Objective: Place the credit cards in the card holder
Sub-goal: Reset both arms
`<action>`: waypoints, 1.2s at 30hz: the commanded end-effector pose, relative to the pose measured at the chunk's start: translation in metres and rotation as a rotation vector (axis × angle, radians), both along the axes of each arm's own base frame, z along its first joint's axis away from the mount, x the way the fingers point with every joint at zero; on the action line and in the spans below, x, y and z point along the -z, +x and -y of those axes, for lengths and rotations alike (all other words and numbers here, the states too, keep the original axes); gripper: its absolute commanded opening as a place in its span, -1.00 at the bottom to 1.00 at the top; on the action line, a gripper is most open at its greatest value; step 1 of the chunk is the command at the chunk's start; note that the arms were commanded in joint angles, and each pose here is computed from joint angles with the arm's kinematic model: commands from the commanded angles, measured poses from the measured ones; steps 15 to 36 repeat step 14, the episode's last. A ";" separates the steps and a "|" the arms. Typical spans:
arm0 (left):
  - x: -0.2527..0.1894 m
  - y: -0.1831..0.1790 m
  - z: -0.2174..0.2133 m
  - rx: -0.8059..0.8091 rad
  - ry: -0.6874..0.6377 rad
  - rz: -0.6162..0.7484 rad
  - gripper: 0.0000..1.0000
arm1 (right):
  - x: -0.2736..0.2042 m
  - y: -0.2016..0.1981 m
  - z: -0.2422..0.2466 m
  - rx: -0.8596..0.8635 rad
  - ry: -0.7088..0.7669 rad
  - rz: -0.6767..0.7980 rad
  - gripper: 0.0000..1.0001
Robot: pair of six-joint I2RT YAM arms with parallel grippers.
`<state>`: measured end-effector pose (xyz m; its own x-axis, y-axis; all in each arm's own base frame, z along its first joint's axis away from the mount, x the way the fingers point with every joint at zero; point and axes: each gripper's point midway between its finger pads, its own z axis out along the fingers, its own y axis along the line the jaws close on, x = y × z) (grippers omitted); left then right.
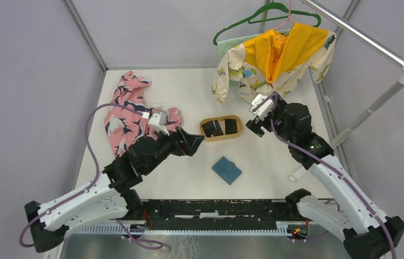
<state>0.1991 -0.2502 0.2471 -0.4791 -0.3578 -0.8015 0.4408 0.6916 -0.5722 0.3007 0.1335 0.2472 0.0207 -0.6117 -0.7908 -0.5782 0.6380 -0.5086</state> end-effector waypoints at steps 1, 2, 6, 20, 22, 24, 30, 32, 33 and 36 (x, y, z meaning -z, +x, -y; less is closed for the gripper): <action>-0.046 0.003 -0.057 -0.158 0.106 0.093 0.99 | -0.075 -0.010 -0.006 0.014 0.196 0.078 0.96; -0.054 0.002 -0.066 -0.180 0.109 0.097 0.99 | -0.086 -0.009 0.000 0.075 0.268 0.081 0.96; -0.076 -0.006 -0.085 -0.204 0.116 0.110 0.99 | -0.108 -0.009 0.024 0.239 0.385 0.116 0.96; -0.084 -0.016 -0.096 -0.182 0.143 0.118 0.99 | -0.111 -0.018 0.030 0.203 0.370 0.111 0.96; -0.084 -0.016 -0.096 -0.182 0.143 0.118 0.99 | -0.111 -0.018 0.030 0.203 0.370 0.111 0.96; -0.084 -0.016 -0.096 -0.182 0.143 0.118 0.99 | -0.111 -0.018 0.030 0.203 0.370 0.111 0.96; -0.084 -0.016 -0.096 -0.182 0.143 0.118 0.99 | -0.111 -0.018 0.030 0.203 0.370 0.111 0.96; -0.084 -0.016 -0.096 -0.182 0.143 0.118 0.99 | -0.111 -0.018 0.030 0.203 0.370 0.111 0.96; -0.084 -0.016 -0.096 -0.182 0.143 0.118 0.99 | -0.111 -0.018 0.030 0.203 0.370 0.111 0.96; -0.084 -0.016 -0.096 -0.182 0.143 0.118 0.99 | -0.111 -0.018 0.030 0.203 0.370 0.111 0.96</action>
